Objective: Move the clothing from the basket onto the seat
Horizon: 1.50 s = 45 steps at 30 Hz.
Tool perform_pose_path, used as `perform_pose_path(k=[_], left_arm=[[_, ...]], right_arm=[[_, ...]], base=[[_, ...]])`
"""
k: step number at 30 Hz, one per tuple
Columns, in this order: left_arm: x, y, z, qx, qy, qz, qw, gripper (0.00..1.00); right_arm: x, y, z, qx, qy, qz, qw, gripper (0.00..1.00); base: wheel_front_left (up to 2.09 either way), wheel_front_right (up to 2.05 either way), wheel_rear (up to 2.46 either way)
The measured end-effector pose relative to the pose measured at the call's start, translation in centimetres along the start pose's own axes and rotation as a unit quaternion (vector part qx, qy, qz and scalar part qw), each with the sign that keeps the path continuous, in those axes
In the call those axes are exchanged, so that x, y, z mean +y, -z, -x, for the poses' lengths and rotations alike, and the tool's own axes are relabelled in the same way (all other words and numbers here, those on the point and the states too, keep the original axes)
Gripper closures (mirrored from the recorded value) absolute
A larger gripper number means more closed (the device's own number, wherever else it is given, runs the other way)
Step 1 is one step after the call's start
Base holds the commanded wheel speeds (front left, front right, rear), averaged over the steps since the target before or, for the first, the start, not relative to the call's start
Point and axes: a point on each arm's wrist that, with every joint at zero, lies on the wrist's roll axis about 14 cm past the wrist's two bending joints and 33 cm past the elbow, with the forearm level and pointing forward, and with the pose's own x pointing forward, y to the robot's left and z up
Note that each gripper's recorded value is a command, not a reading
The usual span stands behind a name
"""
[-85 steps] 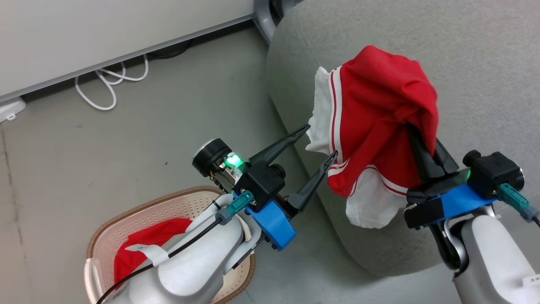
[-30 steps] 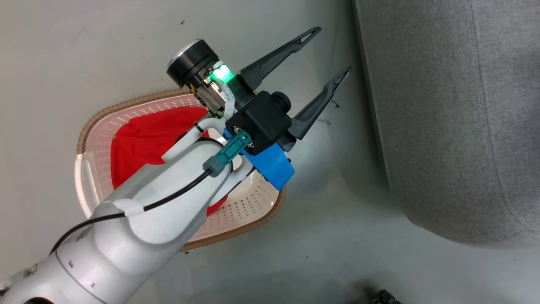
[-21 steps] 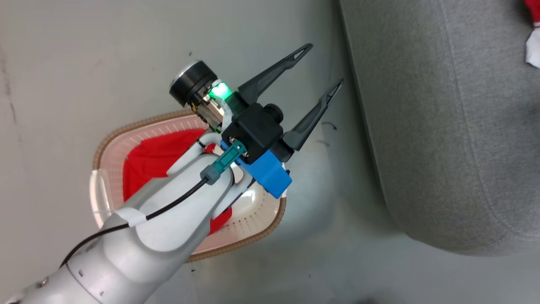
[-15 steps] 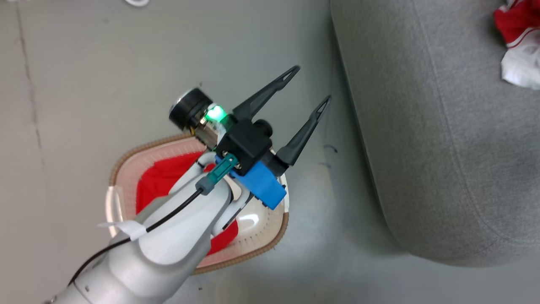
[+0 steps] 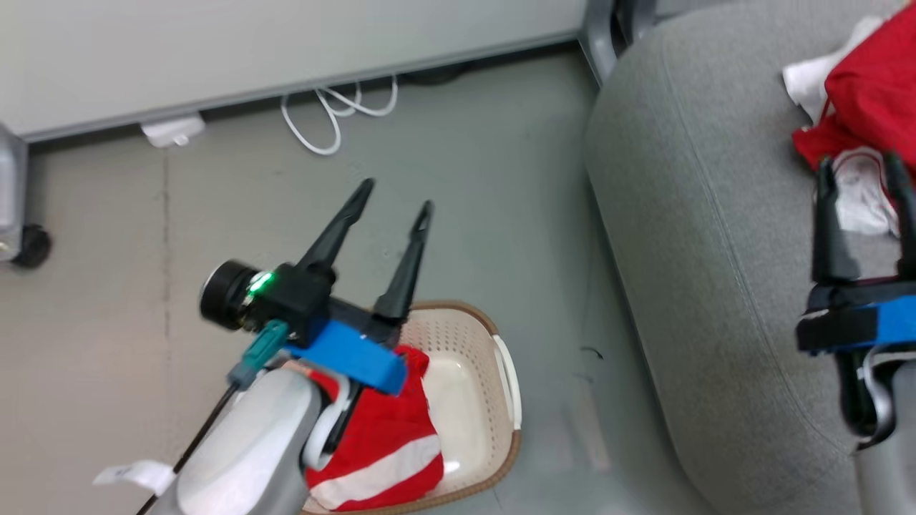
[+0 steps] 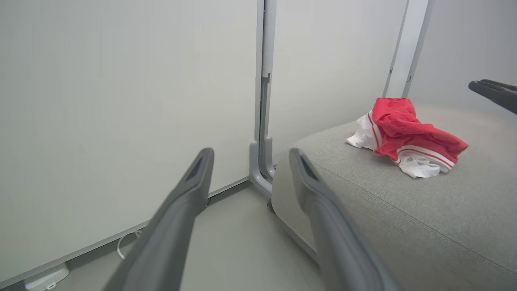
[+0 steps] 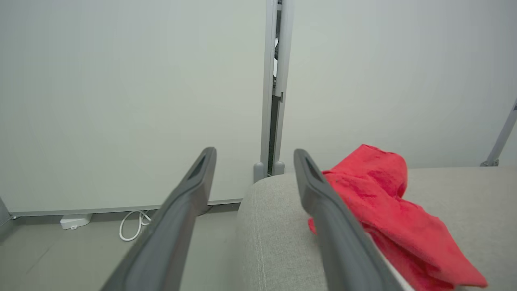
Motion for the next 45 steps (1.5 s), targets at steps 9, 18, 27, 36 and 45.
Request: perform_pose_path(k=[9, 18, 27, 36, 45], left_arm=[[5.5, -3.0, 6.3, -0.032, -0.126, -0.009, 0.992, 0.00], [7.7, -3.8, 11.8, -0.042, -0.201, -0.012, 0.979, 0.00], [7.8, -3.3, 15.4, -0.042, -0.239, -0.006, 0.970, 0.00], [8.5, -3.4, 17.3, -0.047, -0.267, -0.006, 0.963, 0.00], [8.7, -3.4, 17.9, -0.048, -0.275, -0.007, 0.960, 0.00]], right_arm=[[6.6, -1.2, 1.8, -0.016, -0.069, -0.048, 0.996, 0.00], [9.3, -1.5, 4.1, -0.017, -0.093, -0.066, 0.993, 0.00], [10.1, -0.4, 6.9, 0.008, -0.094, -0.080, 0.992, 0.00], [10.8, -0.3, 7.6, 0.011, -0.100, -0.087, 0.991, 0.00], [11.3, -0.3, 7.9, 0.012, -0.106, -0.091, 0.990, 0.00]], base=[[0.00, 0.00, 0.00], [0.00, 0.00, 0.00], [0.00, 0.00, 0.00], [0.00, 0.00, 0.00], [0.00, 0.00, 0.00]])
